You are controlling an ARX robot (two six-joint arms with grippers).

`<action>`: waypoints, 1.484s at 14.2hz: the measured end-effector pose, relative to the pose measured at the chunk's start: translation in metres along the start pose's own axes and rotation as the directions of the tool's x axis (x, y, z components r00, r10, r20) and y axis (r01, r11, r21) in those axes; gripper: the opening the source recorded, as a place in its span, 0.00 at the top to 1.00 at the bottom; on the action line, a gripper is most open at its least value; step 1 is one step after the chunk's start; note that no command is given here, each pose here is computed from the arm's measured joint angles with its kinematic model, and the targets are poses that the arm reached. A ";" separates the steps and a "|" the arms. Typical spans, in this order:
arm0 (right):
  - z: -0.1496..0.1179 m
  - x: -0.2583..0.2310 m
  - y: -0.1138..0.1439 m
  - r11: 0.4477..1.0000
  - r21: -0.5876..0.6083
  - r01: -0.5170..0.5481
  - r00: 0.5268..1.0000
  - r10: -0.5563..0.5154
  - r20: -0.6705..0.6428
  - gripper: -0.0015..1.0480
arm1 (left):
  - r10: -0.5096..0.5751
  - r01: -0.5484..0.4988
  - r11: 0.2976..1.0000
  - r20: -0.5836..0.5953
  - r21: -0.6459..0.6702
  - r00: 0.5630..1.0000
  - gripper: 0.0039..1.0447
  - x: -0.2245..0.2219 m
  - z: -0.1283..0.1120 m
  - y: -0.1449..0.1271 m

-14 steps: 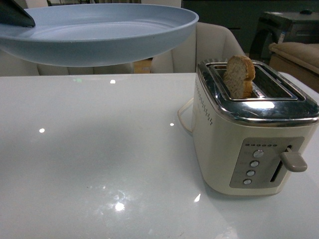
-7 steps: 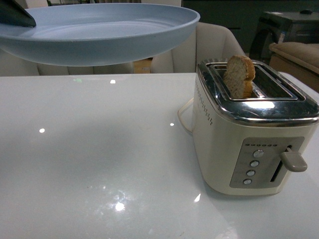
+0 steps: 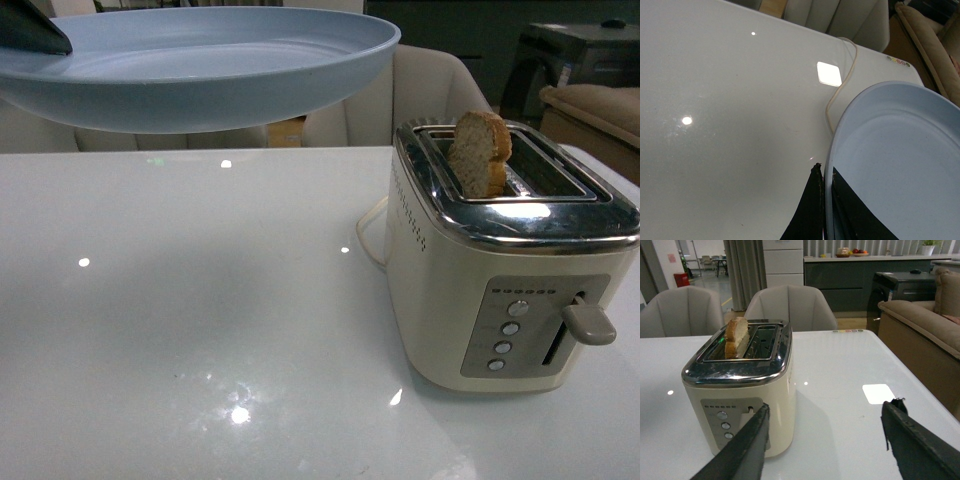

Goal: Left arm holds plate, right arm toasts bread

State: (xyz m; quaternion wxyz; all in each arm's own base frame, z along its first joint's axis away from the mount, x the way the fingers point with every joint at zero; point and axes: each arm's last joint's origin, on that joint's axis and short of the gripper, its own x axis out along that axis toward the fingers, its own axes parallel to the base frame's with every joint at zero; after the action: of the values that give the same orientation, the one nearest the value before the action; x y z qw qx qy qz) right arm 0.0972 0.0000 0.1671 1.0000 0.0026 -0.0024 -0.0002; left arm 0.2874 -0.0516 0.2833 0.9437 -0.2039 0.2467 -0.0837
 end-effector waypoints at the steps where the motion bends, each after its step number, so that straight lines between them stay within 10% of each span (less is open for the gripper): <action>1: 0.000 0.000 0.000 1.000 0.000 0.000 1.000 0.000 0.000 0.29 | 0.000 0.000 1.000 0.000 0.000 1.000 0.98 0.000 0.000 0.000; 3: 0.000 0.000 0.000 1.000 0.000 0.000 1.000 0.000 0.000 0.04 | 0.001 -0.001 1.000 0.000 0.000 1.000 0.98 0.000 0.000 0.000; 21: 0.000 0.000 0.000 1.000 0.000 0.000 1.000 0.000 0.000 0.06 | 0.101 -0.110 0.988 0.085 0.106 0.991 0.98 0.028 0.005 0.035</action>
State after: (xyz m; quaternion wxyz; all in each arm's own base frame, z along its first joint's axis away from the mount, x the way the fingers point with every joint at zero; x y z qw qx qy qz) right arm 0.0972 0.0000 0.1671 1.0000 0.0028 -0.0026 -0.0002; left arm 0.3156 -0.0258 0.2601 0.9657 -0.1413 0.2144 -0.0387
